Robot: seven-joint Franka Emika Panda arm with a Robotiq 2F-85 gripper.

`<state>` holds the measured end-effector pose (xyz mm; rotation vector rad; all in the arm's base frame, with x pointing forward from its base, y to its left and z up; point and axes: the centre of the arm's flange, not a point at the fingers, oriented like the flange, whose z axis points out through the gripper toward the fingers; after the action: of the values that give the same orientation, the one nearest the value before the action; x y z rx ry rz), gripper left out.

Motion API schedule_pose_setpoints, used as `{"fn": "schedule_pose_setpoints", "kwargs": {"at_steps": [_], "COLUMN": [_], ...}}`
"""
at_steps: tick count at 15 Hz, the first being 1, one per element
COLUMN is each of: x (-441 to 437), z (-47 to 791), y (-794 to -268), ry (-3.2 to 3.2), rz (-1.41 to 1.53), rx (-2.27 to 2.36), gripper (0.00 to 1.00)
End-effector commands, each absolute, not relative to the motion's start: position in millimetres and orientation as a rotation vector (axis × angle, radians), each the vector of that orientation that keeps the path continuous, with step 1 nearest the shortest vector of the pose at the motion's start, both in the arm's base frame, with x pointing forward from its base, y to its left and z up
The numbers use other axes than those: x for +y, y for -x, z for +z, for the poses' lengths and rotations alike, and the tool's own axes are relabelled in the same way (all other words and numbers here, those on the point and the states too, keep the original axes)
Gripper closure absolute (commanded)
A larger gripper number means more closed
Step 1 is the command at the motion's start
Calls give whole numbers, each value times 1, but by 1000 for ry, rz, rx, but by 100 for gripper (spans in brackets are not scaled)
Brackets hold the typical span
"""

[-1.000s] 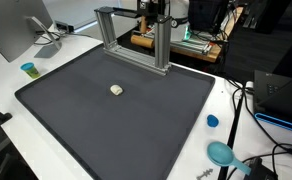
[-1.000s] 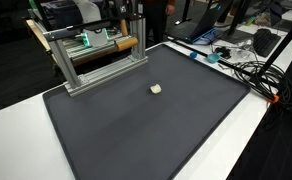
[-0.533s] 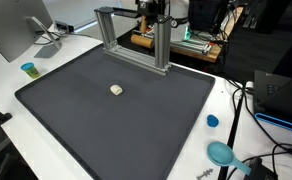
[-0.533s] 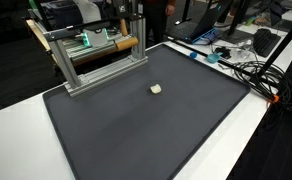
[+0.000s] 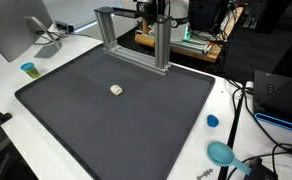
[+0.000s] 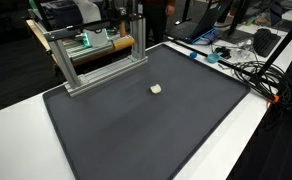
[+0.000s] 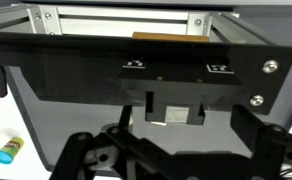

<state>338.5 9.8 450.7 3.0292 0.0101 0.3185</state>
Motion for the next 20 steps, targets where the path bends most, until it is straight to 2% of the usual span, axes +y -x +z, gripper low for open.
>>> {"fn": "schedule_pose_setpoints", "kwargs": {"at_steps": [1, 10, 11, 20], "x": [12, 10, 10, 14], "z": [449, 444, 456, 445], "y": [-328, -312, -339, -324], "ry": [-3022, -3014, -3027, -3038], "rz": [377, 404, 368, 388], "rx": [-49, -77, -63, -52], "gripper": [0, 0, 0, 0]}}
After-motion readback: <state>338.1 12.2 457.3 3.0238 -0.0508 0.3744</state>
